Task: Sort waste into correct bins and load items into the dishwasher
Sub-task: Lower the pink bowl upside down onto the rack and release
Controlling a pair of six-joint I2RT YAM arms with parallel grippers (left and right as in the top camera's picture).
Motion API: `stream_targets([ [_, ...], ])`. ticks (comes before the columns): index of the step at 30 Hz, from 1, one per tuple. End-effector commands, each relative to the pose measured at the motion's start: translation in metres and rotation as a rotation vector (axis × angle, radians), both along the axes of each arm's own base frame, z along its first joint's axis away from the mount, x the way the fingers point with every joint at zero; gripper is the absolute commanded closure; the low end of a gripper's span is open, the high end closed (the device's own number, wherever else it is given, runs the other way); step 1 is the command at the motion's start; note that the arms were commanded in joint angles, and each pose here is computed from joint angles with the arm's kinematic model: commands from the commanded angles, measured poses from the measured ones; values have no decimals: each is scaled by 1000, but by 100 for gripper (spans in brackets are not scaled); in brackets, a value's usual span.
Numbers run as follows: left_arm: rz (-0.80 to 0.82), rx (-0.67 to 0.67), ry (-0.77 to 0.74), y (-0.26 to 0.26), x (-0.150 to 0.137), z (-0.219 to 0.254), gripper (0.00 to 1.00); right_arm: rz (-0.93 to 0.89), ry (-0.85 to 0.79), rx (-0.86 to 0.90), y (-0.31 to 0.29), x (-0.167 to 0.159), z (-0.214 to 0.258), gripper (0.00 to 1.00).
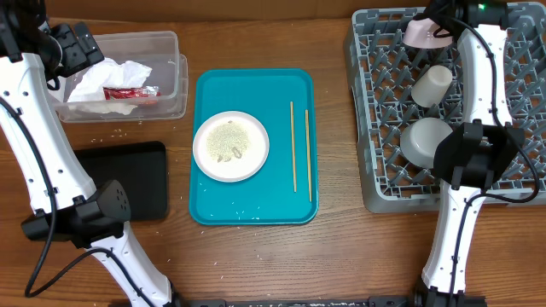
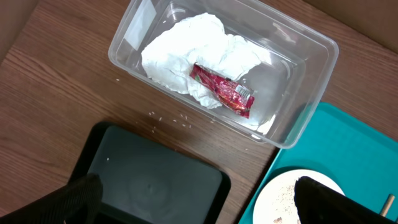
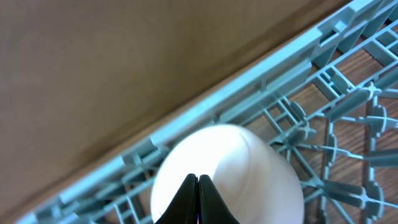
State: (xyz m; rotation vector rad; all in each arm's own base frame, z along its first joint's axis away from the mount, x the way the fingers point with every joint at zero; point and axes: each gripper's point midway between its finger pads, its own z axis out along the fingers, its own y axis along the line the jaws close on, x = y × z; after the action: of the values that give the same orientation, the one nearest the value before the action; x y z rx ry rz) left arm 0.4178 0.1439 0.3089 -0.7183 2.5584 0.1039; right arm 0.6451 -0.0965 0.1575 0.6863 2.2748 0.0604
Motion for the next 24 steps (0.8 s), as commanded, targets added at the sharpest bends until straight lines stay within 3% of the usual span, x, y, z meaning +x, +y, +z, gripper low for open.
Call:
stream_targets([
  [1,-12,16,-1,2,-2,3,0,62,59,-39,1,-5,-16,96],
  [12,-12,16,-1,2,-2,3,0,28,138,-56,-5,-24,-21,96],
  [15,-13,16,-1,2,-2,3,0,-2,88,-52,-8,-24,4,96],
  [19,-13,16,-1,2,-2,3,0,36,-99,-35,1,-3,59,96],
  [24,-13,16,-1,2,-2,3,0,81,-132,-3,11,10,51,96],
])
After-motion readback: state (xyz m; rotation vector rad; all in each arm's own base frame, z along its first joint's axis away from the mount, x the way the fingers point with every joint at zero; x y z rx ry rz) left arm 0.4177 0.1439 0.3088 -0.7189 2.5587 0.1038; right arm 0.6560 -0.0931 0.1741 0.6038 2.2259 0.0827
